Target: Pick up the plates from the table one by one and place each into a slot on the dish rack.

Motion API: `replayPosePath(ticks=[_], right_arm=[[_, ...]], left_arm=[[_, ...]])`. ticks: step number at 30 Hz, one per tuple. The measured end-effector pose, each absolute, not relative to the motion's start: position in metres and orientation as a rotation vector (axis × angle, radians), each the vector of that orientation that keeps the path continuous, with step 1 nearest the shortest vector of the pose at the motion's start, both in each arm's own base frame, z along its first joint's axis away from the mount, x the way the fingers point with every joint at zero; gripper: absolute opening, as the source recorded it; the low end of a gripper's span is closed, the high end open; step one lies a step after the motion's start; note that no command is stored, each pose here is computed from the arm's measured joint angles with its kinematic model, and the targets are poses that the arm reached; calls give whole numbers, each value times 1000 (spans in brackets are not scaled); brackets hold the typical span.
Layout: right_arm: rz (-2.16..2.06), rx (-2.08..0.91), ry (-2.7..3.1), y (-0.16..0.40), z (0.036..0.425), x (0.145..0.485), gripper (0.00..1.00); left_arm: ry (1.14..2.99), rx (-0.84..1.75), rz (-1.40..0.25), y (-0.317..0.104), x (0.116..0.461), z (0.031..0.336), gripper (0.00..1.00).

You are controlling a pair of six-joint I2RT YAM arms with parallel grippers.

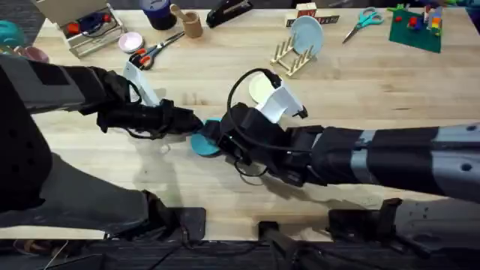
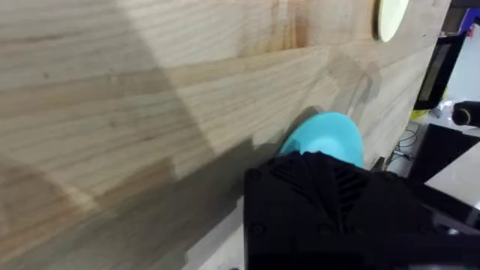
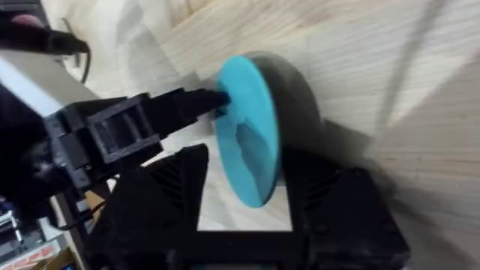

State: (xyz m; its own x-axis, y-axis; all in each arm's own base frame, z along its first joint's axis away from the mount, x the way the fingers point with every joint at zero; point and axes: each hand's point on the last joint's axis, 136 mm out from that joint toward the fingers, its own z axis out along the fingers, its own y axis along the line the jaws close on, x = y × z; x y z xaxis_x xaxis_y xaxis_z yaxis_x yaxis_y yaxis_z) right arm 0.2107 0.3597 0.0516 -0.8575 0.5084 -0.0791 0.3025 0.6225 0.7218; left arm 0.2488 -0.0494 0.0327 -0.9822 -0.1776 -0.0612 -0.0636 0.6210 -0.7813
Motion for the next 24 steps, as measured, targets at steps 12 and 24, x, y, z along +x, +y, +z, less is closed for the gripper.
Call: replayPosePath(ticks=[12,24], right_arm=[[1108,663,2549,364,59,213,32],[1034,566,2544,345,68,223,31]], left_arm=[[2701,-209,-1298,-48,250,33,40],[2696,-133,-1177,-44,250,50,40]])
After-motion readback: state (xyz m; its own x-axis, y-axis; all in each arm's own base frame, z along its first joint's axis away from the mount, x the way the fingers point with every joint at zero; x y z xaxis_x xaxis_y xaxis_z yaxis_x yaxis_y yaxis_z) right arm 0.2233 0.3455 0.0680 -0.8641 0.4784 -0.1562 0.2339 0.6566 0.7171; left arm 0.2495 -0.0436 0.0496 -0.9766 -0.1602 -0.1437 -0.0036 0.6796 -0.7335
